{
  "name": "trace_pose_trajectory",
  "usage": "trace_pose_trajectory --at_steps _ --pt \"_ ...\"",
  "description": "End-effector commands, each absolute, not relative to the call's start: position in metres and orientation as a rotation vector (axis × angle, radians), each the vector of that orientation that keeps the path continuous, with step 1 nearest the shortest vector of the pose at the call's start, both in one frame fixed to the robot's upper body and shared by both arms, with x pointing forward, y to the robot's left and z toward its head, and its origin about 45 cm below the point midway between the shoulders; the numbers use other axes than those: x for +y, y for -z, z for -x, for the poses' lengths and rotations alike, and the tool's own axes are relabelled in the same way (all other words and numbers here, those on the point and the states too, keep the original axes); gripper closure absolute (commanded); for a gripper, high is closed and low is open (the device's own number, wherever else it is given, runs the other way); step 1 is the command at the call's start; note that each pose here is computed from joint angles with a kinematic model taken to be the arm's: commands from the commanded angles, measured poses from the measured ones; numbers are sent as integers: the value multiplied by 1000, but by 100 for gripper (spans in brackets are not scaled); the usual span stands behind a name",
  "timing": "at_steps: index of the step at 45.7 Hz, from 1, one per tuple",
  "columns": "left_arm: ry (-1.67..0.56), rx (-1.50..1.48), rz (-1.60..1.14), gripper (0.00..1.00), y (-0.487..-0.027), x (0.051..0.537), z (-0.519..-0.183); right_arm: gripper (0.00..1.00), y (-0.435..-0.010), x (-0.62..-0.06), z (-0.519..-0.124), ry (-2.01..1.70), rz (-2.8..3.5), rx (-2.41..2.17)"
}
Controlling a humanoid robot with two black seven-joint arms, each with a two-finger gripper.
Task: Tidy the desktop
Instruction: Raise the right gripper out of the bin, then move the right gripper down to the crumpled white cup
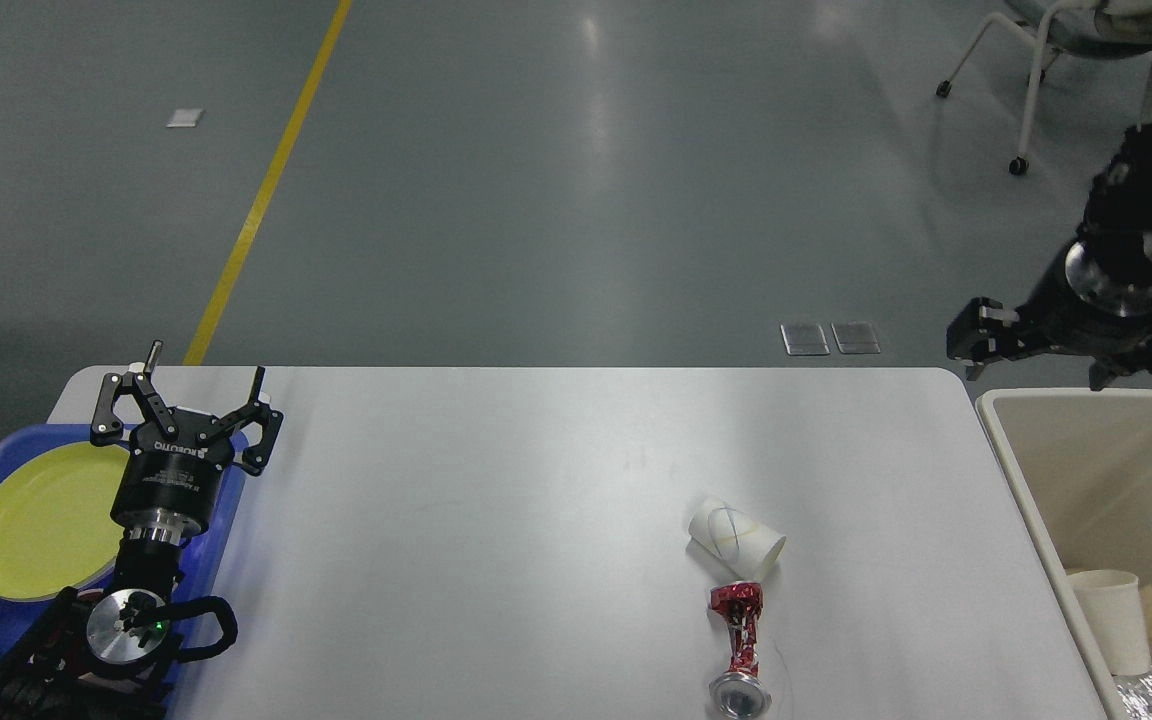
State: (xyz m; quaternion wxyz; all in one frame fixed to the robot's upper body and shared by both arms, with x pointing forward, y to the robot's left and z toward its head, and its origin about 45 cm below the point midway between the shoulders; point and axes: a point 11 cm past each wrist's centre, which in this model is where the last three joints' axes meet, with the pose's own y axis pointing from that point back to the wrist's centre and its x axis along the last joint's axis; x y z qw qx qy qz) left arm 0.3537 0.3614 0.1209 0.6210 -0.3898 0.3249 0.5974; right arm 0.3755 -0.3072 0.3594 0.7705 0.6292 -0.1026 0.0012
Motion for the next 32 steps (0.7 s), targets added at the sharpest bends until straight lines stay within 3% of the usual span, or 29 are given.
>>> trace_pose_trajectory --at_steps 1,9,32 --pt "-1373 745 897 4 -121 362 -354 0 -404 -263 -351 -2 -1444 -74" --pt "-1373 745 897 4 -121 362 -354 0 -410 -231 -321 28 -1562 -31" --pt "-1374 747 896 4 -121 362 -354 0 -407 -232 -332 -10 -1565 -87"
